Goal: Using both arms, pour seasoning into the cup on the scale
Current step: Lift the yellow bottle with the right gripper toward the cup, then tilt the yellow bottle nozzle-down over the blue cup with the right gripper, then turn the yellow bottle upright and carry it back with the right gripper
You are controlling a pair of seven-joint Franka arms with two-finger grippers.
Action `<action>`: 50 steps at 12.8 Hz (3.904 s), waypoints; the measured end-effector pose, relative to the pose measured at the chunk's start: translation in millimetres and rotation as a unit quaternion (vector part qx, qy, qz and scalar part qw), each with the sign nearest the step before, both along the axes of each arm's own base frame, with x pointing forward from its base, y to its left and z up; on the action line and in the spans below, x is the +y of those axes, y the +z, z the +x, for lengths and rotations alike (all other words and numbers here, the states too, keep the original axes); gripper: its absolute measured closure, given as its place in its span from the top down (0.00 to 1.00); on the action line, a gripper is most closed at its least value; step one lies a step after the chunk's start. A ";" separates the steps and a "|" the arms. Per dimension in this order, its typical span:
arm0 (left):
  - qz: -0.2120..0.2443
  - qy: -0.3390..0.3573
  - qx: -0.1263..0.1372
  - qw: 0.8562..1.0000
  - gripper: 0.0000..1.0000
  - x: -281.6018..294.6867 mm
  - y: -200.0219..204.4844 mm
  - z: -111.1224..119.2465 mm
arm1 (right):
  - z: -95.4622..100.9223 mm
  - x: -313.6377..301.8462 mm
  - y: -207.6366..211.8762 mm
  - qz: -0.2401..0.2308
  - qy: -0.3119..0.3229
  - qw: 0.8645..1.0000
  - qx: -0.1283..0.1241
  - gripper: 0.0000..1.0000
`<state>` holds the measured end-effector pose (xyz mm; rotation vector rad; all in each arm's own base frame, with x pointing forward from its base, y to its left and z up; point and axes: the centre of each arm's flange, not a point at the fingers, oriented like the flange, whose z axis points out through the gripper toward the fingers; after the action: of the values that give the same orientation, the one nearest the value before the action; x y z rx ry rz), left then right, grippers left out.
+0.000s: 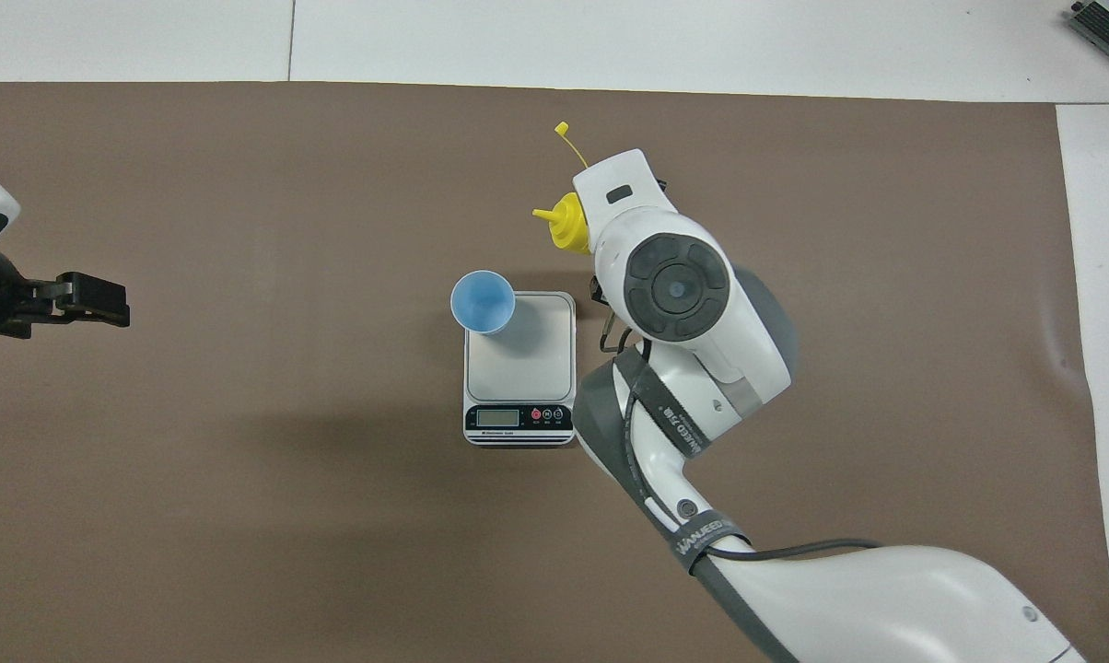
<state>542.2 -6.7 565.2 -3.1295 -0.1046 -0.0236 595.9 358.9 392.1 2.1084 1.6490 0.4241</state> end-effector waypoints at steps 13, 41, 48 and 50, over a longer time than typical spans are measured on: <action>0.000 0.000 0.000 1.000 1.00 0.1 0.1 -0.1 | -66.3 43.3 -41.2 -0.215 0.055 0.960 -0.172 0.52; 0.000 0.000 0.000 1.000 1.00 0.1 0.1 -0.1 | -32.9 -110.0 104.9 0.085 -0.111 0.989 0.042 0.52; 0.000 0.000 0.000 1.000 1.00 0.1 0.1 -0.1 | 3.3 -231.8 86.5 0.264 -0.096 0.954 0.102 0.52; 0.000 0.000 0.000 1.000 1.00 0.1 0.1 -0.1 | 1.1 -269.3 62.9 0.322 -0.080 0.938 0.102 0.52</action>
<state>542.0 -6.6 565.2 -3.1295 -0.1049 -0.0237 597.0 89.6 455.0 2.8217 1.5686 0.8012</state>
